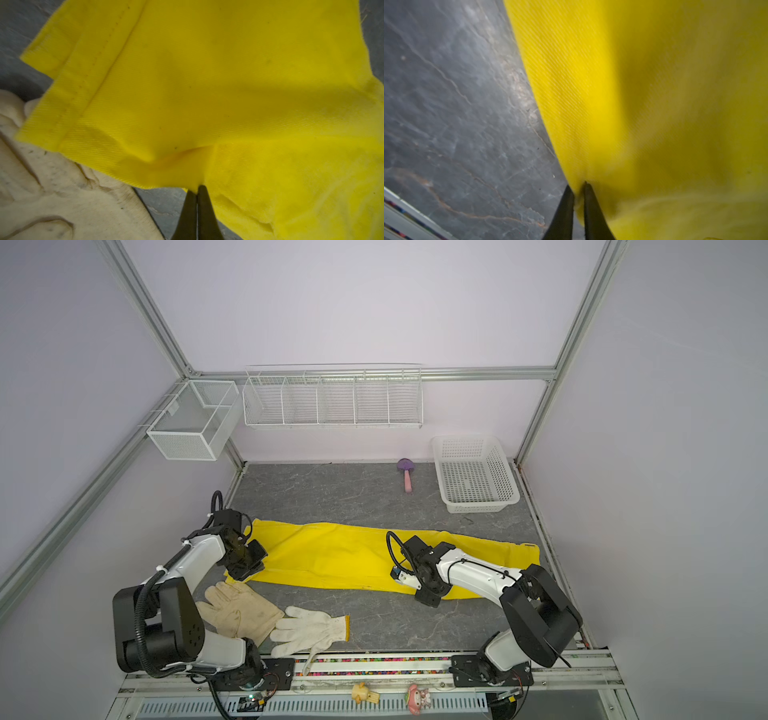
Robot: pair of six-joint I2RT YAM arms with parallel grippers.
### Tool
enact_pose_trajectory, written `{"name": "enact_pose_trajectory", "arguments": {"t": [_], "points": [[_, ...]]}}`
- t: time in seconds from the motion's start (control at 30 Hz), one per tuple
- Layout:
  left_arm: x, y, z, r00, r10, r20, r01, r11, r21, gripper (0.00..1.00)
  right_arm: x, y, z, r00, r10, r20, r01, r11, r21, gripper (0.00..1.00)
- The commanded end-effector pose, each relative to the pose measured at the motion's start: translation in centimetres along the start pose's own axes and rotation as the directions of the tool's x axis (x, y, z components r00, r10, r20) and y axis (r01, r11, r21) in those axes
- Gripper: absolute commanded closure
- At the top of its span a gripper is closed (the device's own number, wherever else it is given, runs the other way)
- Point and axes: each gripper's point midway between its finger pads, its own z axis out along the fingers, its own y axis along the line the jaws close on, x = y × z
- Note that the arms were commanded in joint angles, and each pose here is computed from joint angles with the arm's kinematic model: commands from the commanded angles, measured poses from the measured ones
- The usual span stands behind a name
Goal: Fold and stack the trousers
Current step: Smooth out the trousers at the center of the table.
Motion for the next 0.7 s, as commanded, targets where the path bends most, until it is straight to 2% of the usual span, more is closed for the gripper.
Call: {"name": "enact_pose_trajectory", "arguments": {"t": [0.0,0.13,0.23,0.33,0.43,0.57,0.67], "points": [[0.7,1.0,0.5,1.000,0.007,-0.022,-0.008,0.999,-0.031,1.00,-0.2,0.3,-0.3,1.000,-0.003,-0.014,0.003,1.000,-0.021,0.77],[0.4,2.0,-0.1,1.000,0.016,0.005,-0.015,0.997,-0.073,1.00,-0.2,0.1,-1.4,1.000,0.002,0.001,-0.002,1.000,-0.014,0.63],[0.3,2.3,-0.7,1.000,0.030,0.008,-0.029,0.996,-0.084,0.99,-1.9,-1.1,-3.9,0.995,0.044,0.094,-0.044,0.999,-0.006,0.54],[0.4,2.7,-1.0,0.999,0.039,0.008,-0.039,0.995,-0.095,0.92,-3.7,-2.5,-5.8,0.969,0.122,0.216,-0.121,0.993,-0.018,0.44],[0.6,2.7,-1.2,0.998,0.057,-0.004,-0.057,0.995,-0.088,0.79,-5.4,-3.7,-7.0,0.925,0.214,0.315,-0.208,0.977,-0.053,0.39],[0.3,2.2,-2.2,0.997,0.076,-0.001,-0.076,0.995,-0.063,0.57,-8.3,-5.1,-8.0,0.834,0.349,0.427,-0.328,0.936,-0.125,0.33],[-1.1,1.7,-3.5,0.997,0.054,0.049,-0.051,0.998,-0.048,0.49,-9.7,-6.1,-7.4,0.759,0.464,0.456,-0.434,0.883,-0.177,0.30]]}}
